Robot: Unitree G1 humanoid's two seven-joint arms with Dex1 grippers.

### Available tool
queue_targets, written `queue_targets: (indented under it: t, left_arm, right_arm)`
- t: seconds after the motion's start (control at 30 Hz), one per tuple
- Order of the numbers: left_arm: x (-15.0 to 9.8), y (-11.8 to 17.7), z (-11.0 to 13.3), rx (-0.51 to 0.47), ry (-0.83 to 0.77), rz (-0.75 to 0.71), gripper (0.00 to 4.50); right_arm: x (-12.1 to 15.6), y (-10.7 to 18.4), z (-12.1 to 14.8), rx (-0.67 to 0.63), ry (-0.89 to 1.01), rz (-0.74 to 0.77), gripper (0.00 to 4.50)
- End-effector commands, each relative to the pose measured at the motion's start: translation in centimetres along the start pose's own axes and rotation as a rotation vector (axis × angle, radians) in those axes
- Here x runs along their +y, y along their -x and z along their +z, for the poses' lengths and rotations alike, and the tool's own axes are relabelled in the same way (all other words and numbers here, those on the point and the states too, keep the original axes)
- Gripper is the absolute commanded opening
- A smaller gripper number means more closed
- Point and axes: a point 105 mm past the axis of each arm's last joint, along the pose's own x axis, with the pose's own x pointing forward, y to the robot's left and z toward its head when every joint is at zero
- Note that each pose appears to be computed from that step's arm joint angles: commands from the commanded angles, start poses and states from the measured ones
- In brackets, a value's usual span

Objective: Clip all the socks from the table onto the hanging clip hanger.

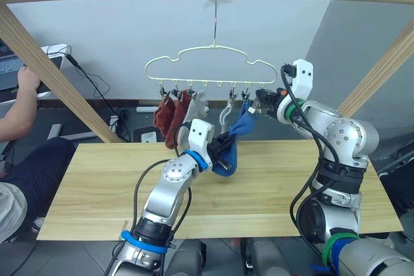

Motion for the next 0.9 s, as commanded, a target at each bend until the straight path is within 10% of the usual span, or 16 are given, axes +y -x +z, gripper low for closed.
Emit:
queue_targets:
  t: [0.03,0.9]
  left_arm:
    - [-0.3,-0.4,0.8,-0.027,-0.009,-0.007,0.01]
    - [-0.7,-1.1,0.8,-0.024,0.062,-0.026,0.01]
  right_arm:
    - [0.5,0.5,0.8,-0.024,-0.015,0.006,0.00]
    - [0.7,0.5,0.9,-0.013,-0.056,0.010,0.00]
